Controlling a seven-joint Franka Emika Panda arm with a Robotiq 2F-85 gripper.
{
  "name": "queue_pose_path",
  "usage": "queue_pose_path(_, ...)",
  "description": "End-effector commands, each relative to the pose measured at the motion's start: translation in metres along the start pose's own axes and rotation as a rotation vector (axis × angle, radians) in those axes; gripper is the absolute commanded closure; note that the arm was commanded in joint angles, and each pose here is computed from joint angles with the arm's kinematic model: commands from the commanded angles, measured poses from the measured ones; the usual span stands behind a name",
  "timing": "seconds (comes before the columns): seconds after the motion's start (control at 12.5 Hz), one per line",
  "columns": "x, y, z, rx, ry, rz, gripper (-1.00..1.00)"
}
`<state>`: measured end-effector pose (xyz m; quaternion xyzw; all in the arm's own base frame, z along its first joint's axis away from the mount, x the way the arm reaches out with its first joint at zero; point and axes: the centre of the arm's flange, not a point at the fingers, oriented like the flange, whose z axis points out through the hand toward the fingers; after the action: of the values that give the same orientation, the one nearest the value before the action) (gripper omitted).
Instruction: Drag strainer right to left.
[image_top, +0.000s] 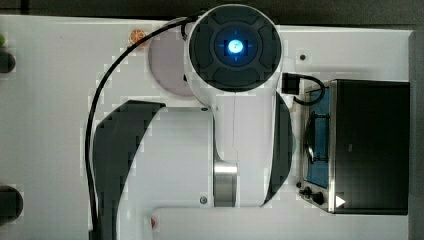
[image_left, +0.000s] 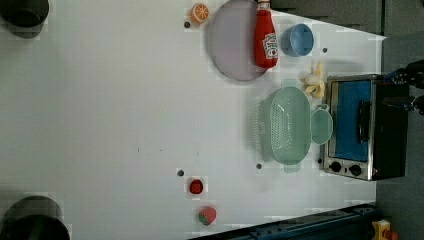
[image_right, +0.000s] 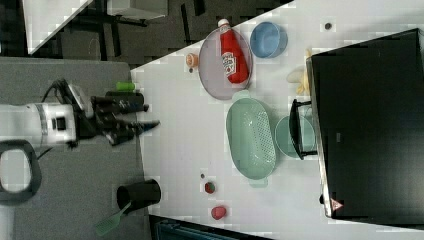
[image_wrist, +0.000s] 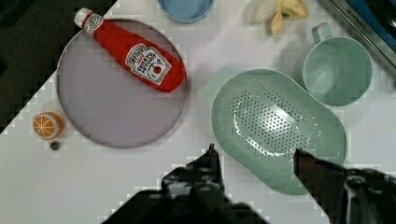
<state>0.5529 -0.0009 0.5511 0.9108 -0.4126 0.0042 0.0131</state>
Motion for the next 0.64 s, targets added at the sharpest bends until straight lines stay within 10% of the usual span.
queue_pose_path(0.08,-0.078,0.152,-0.092,0.006,-0.012,0.147,-0.40)
queue_pose_path(0.32,-0.073,0.140,-0.052,-0.042,-0.048,0.139,-1.00)
queue_pose_path(0.64,-0.057,0.106,0.055,-0.082,-0.067,0.165,-1.00)
